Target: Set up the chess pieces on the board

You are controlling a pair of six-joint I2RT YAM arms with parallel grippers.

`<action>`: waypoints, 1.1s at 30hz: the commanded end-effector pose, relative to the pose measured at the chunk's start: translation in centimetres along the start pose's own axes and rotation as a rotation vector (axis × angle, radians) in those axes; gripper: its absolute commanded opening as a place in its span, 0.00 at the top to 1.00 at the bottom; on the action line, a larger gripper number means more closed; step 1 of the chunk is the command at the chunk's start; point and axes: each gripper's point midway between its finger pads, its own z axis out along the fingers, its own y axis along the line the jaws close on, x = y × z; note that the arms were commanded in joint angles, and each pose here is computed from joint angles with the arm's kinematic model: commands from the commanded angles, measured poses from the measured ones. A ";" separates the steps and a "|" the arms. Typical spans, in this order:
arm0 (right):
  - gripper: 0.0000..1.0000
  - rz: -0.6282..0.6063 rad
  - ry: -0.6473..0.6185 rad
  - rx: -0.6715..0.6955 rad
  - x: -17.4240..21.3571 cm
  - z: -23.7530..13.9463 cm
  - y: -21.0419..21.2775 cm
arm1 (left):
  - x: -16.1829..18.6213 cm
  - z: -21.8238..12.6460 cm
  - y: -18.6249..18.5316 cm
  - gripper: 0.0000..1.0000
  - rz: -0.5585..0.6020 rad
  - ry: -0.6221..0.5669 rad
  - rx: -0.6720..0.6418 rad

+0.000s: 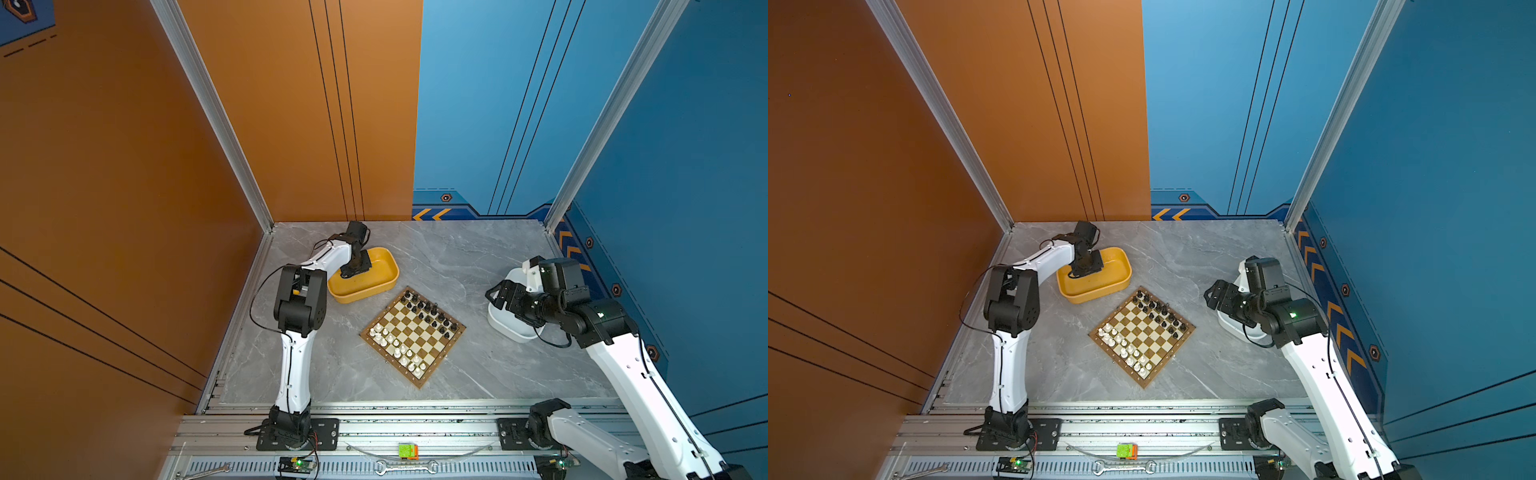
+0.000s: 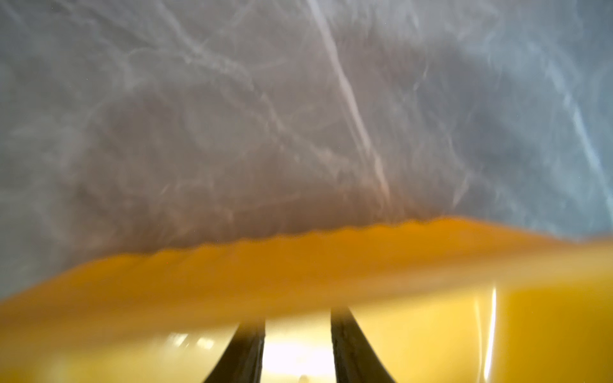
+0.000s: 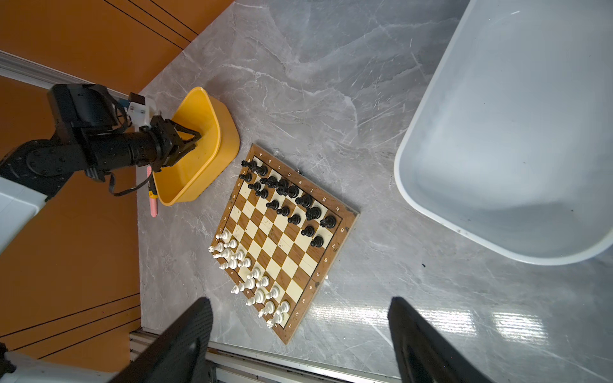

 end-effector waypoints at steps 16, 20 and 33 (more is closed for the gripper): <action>0.14 -0.019 0.058 -0.031 -0.3 1.2 0.8 | 9.2 -10.5 5.6 0.50 0.331 0.264 -0.142; 0.14 -0.027 0.077 -0.046 -0.4 2.0 1.1 | 9.6 -10.9 5.3 0.48 0.394 0.227 -0.123; 0.14 -0.068 0.112 -0.081 -0.3 2.7 1.7 | 12.0 -10.7 2.9 0.39 0.506 0.175 0.028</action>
